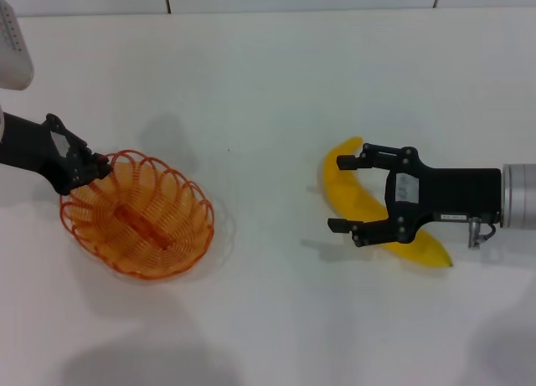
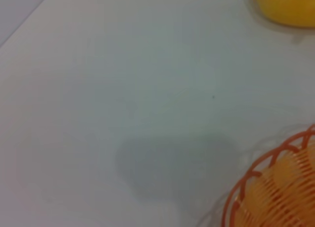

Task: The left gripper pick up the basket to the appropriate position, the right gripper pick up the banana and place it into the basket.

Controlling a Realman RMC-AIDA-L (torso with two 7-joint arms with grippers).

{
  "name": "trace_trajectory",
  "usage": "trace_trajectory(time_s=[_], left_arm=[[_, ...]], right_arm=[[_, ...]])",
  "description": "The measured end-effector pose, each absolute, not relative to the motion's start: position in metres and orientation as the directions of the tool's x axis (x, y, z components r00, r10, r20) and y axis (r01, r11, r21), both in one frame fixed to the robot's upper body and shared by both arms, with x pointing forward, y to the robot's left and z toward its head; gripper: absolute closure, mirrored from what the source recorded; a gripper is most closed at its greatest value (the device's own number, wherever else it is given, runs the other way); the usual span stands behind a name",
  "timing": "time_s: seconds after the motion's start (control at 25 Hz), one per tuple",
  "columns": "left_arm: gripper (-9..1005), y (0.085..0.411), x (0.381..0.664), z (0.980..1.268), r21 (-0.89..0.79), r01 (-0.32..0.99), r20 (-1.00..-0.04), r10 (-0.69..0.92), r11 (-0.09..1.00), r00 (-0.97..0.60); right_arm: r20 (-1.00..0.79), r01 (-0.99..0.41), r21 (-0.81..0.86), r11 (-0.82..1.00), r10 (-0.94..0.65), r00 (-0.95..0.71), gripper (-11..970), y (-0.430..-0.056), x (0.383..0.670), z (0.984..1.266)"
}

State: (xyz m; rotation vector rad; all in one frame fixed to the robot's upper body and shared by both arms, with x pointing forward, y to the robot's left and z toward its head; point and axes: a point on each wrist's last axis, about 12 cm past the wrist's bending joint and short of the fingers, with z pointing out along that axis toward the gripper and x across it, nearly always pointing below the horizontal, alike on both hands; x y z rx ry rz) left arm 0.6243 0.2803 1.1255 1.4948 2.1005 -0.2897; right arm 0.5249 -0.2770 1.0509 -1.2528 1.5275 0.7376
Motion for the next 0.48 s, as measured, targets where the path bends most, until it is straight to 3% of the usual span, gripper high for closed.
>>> trace_trajectory(time_s=[0.48], left_arm=[[924,0.282,0.612,1.129,0.041,0.936,-0.569,0.778,0.349,-0.265]], right_arm=[[-0.937,-0.949,-0.125,0.289,-0.35,0.017,71,-0.28,0.524,1.05]])
